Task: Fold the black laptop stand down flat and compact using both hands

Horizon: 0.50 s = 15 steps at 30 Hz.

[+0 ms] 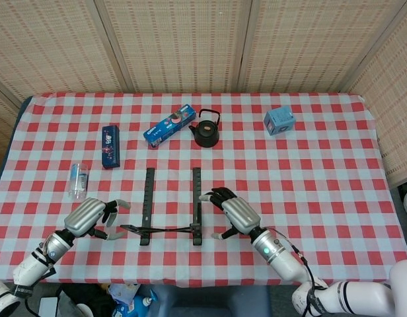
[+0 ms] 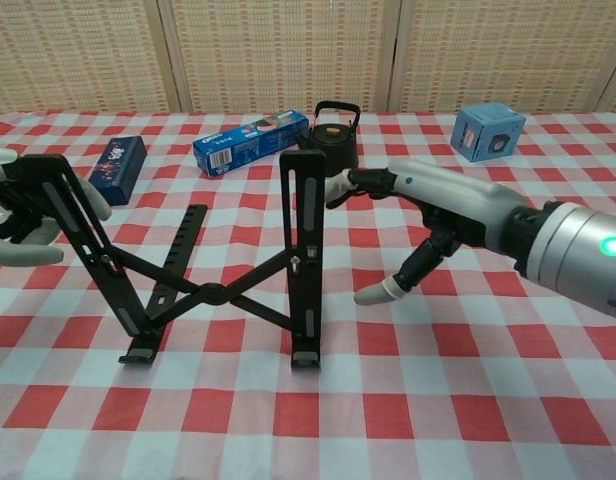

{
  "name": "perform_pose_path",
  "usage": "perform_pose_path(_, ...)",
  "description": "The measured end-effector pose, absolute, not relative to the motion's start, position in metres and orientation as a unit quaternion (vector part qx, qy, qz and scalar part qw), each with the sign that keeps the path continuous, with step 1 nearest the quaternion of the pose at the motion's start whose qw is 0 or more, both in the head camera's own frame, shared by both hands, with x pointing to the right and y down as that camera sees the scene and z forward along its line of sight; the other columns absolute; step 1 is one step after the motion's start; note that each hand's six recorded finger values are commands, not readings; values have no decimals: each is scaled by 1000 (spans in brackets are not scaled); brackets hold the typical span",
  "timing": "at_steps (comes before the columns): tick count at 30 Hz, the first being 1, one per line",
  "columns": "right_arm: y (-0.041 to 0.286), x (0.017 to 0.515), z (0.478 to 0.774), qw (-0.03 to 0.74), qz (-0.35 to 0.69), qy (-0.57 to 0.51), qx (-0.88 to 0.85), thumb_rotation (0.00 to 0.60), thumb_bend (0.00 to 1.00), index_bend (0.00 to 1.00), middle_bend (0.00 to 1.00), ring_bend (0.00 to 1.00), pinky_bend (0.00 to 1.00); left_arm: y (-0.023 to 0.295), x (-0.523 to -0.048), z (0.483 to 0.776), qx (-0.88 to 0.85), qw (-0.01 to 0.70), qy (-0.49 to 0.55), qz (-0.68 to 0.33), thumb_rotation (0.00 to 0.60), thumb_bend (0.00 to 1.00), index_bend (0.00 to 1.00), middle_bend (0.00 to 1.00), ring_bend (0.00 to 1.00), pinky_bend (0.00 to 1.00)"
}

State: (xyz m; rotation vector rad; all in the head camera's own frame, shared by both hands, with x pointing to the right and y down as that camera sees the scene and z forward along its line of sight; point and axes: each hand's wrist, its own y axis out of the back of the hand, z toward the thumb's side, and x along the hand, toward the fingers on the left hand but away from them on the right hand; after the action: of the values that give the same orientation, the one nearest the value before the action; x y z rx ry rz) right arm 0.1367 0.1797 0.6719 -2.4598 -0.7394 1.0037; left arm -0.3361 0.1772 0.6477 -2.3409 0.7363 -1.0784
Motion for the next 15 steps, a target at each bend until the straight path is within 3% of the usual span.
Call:
perform_pose_path(10, 186, 138, 678, 171, 364, -268, -876, 600, 52, 200, 158, 67, 54, 181, -329, 651, -861, 194, 295, -367, 262, 160, 315, 838, 770, 849)
perform_pose_path(15, 188, 135, 682, 163, 364, -269, -877, 600, 51, 218, 158, 67, 54, 189, -321, 653, -864, 200, 288, -361, 351, 160, 342, 865, 794, 862)
